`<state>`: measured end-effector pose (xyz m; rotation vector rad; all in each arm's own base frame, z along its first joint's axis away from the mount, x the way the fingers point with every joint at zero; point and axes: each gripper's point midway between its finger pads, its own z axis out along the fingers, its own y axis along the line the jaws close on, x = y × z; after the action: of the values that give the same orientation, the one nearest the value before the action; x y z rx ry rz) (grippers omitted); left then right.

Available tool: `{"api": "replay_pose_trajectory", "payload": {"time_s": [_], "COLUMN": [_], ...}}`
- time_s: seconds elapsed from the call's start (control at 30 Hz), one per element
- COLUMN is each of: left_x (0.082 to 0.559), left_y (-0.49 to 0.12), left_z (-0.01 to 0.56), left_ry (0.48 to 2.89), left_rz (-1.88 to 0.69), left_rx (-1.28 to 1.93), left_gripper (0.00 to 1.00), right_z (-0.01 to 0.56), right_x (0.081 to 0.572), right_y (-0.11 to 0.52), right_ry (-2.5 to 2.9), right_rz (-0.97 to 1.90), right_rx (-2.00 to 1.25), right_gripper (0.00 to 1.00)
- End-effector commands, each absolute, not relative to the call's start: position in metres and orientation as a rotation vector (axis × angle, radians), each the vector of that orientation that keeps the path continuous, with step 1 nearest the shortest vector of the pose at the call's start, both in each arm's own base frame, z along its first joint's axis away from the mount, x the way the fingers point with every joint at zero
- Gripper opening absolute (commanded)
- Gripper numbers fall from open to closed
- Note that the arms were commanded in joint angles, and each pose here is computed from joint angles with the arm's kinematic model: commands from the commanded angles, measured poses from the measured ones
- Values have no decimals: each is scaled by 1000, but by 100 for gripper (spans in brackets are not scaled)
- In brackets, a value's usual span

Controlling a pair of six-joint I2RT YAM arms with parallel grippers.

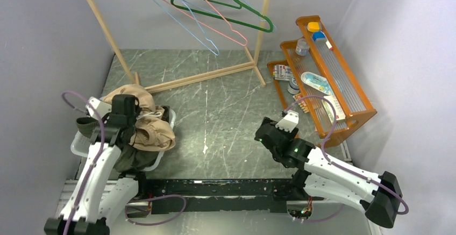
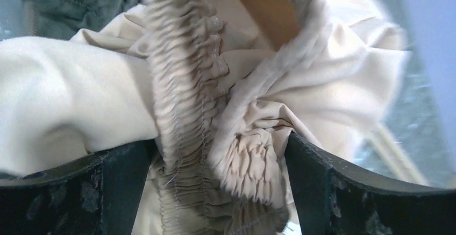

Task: Remove the shorts from the hanger
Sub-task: Place the shorts in the basket, then reset both arms

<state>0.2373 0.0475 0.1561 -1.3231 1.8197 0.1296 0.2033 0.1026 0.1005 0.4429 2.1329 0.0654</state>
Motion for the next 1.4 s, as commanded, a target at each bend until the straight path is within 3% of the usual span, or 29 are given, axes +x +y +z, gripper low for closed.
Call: {"api": "replay_pose_trajectory", "payload": {"time_s": [0.0,0.33,0.6,0.73,0.93,1.1,1.37], "left_x": [218,210,246,253,255,250,240], "left_y": [54,57,3,8,24,37,48], "left_z": [197,261,301,290,278,287,317], "left_ry": [1761,1684,1772,1844,1919,1913,1832], "left_rz": [104,47,-223,-153,3,98,140], "left_rx": [-1246,-1143,-737,-761,-831,-844,-767], "left_gripper": [100,100,100,100,100,100,100], "right_z": [127,177,209,238,265,293,363], "right_x": [215,225,231,243,286,342,355], "right_y": [134,148,145,134,102,55,69], "right_ry": [2110,2009,1928,1850,1842,1873,1761], "right_rz": [190,247,240,150,-46,175,220], "right_rx": [207,40,17,47,135,220,1], "right_gripper": [91,91,91,91,99,99,99]}}
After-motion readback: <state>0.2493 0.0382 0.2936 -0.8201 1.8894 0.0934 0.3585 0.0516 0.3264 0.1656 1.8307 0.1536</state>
